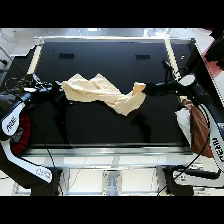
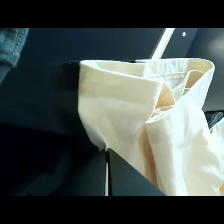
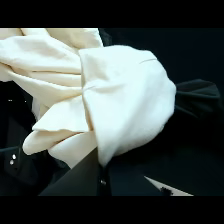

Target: Fold the shirts.

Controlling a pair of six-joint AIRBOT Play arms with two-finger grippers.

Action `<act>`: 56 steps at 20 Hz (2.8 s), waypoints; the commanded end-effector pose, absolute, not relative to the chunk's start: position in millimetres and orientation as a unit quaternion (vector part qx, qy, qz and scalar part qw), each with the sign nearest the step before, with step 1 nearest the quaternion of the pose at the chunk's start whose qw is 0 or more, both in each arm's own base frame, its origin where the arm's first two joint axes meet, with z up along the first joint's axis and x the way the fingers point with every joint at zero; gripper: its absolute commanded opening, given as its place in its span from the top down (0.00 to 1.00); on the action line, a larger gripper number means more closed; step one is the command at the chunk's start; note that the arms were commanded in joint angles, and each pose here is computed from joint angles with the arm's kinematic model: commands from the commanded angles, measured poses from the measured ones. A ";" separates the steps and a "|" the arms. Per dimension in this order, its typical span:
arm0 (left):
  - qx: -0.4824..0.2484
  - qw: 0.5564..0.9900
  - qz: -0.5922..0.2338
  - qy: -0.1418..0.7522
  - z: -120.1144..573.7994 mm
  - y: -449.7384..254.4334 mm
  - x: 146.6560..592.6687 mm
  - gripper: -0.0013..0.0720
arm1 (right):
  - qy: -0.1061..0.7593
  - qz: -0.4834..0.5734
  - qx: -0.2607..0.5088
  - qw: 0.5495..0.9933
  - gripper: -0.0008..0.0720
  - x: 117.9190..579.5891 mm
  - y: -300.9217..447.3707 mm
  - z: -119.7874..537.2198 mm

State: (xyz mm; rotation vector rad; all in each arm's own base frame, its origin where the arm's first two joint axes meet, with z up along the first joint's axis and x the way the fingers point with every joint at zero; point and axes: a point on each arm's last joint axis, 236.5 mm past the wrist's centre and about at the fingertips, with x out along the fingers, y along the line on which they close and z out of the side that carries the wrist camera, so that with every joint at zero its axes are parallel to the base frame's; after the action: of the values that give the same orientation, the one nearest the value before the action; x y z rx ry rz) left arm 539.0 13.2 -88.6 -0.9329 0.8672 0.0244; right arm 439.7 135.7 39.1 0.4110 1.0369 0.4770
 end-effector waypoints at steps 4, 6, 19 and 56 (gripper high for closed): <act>-0.375 0.855 -0.052 0.354 -14.4 8.5 559.3 0.97 | 0.421 0.242 0.166 0.858 0.96 450.7 135.3 115.2; -0.312 0.903 -0.087 0.282 71.7 10.8 563.0 0.97 | 0.393 0.253 0.134 0.874 0.96 434.9 133.3 162.3; -0.077 0.980 -0.146 -0.109 470.4 -38.2 282.7 0.97 | 0.018 0.205 -0.022 0.978 0.97 206.1 94.6 502.1; -0.543 0.745 -0.255 0.294 120.5 -57.4 421.0 0.32 | 0.454 0.336 0.115 0.817 0.40 416.3 162.6 251.9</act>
State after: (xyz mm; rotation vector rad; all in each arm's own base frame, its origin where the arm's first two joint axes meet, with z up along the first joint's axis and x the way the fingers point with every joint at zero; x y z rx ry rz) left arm 423.7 -54.2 118.6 -1.1847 0.6364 -0.5405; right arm 419.4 162.0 247.9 0.2501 0.9744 0.7127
